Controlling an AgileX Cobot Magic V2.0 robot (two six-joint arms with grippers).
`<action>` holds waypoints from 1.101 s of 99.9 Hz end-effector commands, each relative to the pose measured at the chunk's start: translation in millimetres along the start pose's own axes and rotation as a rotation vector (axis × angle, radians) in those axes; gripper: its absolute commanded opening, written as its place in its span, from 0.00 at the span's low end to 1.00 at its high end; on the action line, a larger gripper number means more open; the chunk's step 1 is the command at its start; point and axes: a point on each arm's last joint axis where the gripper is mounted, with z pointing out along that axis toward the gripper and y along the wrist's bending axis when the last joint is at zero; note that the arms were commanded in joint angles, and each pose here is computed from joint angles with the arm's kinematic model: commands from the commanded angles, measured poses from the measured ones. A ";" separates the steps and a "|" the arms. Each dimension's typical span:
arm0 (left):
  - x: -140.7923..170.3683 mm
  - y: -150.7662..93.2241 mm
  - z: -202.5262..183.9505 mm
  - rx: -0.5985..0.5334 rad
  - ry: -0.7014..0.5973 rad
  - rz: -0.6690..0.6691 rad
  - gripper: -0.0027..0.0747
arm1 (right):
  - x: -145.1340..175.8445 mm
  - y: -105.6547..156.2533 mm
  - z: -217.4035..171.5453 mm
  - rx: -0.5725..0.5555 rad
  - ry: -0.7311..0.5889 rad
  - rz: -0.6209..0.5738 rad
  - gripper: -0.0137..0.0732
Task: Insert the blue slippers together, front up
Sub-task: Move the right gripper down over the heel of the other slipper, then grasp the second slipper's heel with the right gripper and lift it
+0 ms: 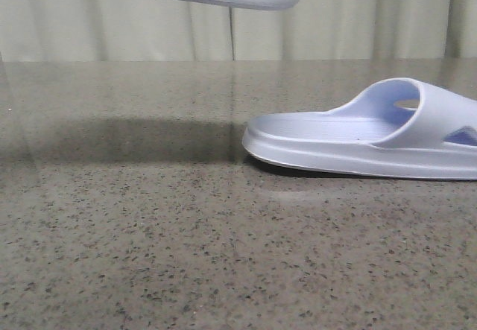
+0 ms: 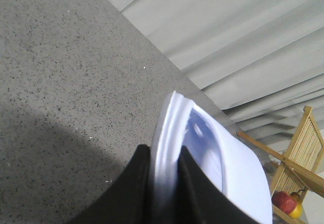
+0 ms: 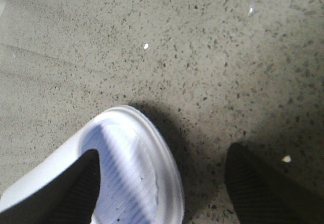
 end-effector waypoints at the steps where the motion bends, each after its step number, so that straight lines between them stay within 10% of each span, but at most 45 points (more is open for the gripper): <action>1: -4.8 -10.9 -3.9 0.045 -0.031 -0.021 0.06 | -9.5 7.7 -1.0 -0.034 -0.056 0.008 0.68; 110: -4.9 -11.6 -4.0 0.054 -0.032 -0.037 0.06 | 6.5 14.0 16.7 -0.032 0.031 -0.003 0.68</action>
